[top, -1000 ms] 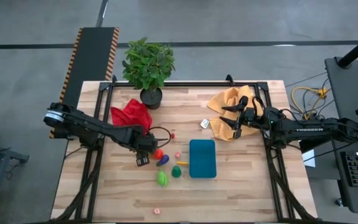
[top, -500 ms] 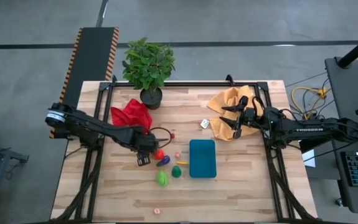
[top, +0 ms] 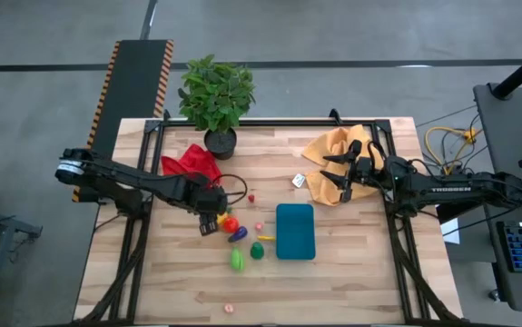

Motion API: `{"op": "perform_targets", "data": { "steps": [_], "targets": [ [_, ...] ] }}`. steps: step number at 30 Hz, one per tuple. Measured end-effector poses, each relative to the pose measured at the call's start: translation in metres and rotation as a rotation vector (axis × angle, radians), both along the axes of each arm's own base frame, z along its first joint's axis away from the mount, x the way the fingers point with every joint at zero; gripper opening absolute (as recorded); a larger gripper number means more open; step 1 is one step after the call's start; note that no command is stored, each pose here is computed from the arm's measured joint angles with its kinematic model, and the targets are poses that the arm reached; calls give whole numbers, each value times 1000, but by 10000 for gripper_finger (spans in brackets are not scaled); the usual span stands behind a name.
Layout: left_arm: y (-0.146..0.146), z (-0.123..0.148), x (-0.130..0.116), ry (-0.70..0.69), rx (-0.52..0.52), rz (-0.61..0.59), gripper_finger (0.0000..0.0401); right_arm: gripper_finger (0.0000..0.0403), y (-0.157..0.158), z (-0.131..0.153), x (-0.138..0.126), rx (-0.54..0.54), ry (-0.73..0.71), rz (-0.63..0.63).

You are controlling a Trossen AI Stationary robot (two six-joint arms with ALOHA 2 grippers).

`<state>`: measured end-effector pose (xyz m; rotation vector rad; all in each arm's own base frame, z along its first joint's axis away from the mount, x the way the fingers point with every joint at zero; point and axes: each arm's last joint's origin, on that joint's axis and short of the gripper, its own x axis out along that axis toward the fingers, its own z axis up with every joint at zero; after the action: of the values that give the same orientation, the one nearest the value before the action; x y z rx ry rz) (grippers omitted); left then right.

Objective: Pick and placing Produce into tupperware
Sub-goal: Put the yellow pineapple into the blue bin

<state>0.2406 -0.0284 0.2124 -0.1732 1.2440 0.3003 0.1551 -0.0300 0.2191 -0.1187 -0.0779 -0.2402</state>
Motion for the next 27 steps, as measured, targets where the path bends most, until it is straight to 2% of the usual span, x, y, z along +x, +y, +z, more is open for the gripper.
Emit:
{"op": "perform_targets", "data": {
  "steps": [3, 6, 10, 12, 27],
  "targets": [
    [6, -1, 2, 0, -10, 46, 195, 206, 0, 0, 0, 0, 0, 0],
    [10, -5, 5, 16, -41, 95, 234, 206, 0, 0, 0, 0, 0, 0],
    [7, -9, 12, 53, -165, 75, 286, 206, 0, 0, 0, 0, 0, 0],
    [6, -10, 19, 52, -182, 91, 299, 206, 0, 0, 0, 0, 0, 0],
    [5, -46, 35, 200, -155, 101, 306, 206, 0, 0, 0, 0, 1, 0]
  ]
}}
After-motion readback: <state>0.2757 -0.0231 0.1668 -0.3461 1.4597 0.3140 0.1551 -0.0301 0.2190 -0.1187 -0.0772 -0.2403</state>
